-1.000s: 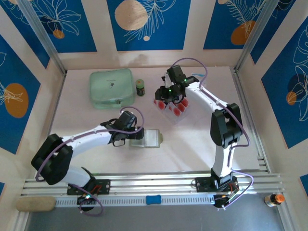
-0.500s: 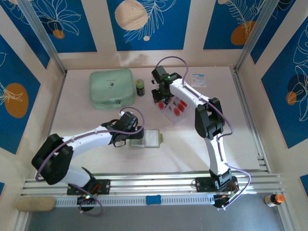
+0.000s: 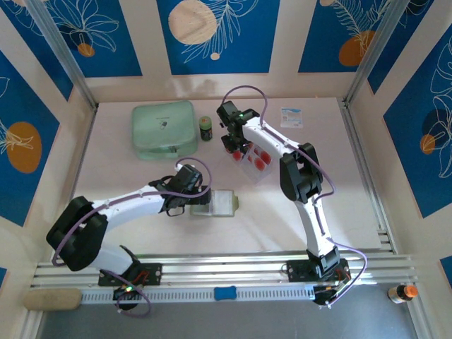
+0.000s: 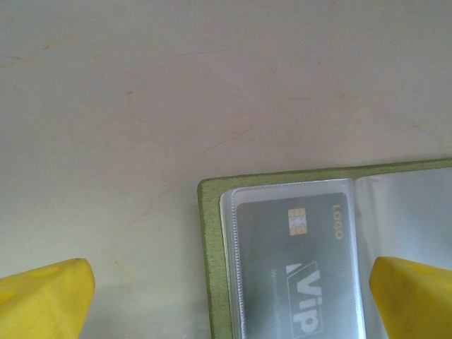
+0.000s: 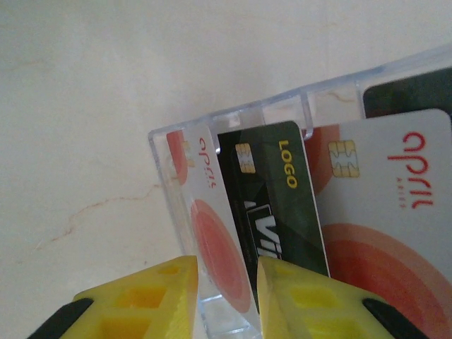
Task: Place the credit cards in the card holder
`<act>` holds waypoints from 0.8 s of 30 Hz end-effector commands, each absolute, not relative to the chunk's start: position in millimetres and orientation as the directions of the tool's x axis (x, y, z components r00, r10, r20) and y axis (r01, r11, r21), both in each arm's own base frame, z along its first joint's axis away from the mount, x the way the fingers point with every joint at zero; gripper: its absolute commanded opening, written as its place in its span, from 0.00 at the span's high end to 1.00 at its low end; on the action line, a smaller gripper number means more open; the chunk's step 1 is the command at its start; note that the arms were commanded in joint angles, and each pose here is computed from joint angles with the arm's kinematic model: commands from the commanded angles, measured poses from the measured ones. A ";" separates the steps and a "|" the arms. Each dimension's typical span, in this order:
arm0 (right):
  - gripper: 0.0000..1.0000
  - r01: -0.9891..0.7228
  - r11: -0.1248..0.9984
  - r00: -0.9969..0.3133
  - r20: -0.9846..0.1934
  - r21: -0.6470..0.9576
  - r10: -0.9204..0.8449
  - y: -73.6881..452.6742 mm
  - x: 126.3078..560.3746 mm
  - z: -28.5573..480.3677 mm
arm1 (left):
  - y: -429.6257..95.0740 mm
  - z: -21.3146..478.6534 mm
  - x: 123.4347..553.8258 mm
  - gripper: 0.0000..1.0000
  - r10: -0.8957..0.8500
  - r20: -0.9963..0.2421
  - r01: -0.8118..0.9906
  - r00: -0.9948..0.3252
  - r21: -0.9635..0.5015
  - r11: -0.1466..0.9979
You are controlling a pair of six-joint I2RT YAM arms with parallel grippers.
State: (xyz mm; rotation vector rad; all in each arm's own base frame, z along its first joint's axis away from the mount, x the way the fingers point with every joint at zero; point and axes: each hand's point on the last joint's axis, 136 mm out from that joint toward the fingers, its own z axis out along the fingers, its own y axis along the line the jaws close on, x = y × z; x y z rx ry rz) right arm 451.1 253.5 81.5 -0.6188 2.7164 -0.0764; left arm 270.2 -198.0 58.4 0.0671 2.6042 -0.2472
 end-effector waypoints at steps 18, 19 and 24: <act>0.74 -0.440 0.888 -0.834 -0.305 -0.133 -0.460 259.1 454.6 73.3 | -196.1 54.2 265.5 0.00 -0.013 -0.502 0.084 -0.865 -0.169 0.982; 0.75 -0.439 0.889 -0.834 -0.306 -0.132 -0.458 258.8 455.5 74.1 | -196.3 54.2 265.4 0.00 -0.011 -0.503 0.085 -0.864 -0.169 0.982; 0.77 -0.439 0.890 -0.836 -0.308 -0.122 -0.454 260.3 456.0 74.7 | -196.0 53.9 264.7 0.00 -0.012 -0.502 0.085 -0.865 -0.171 0.982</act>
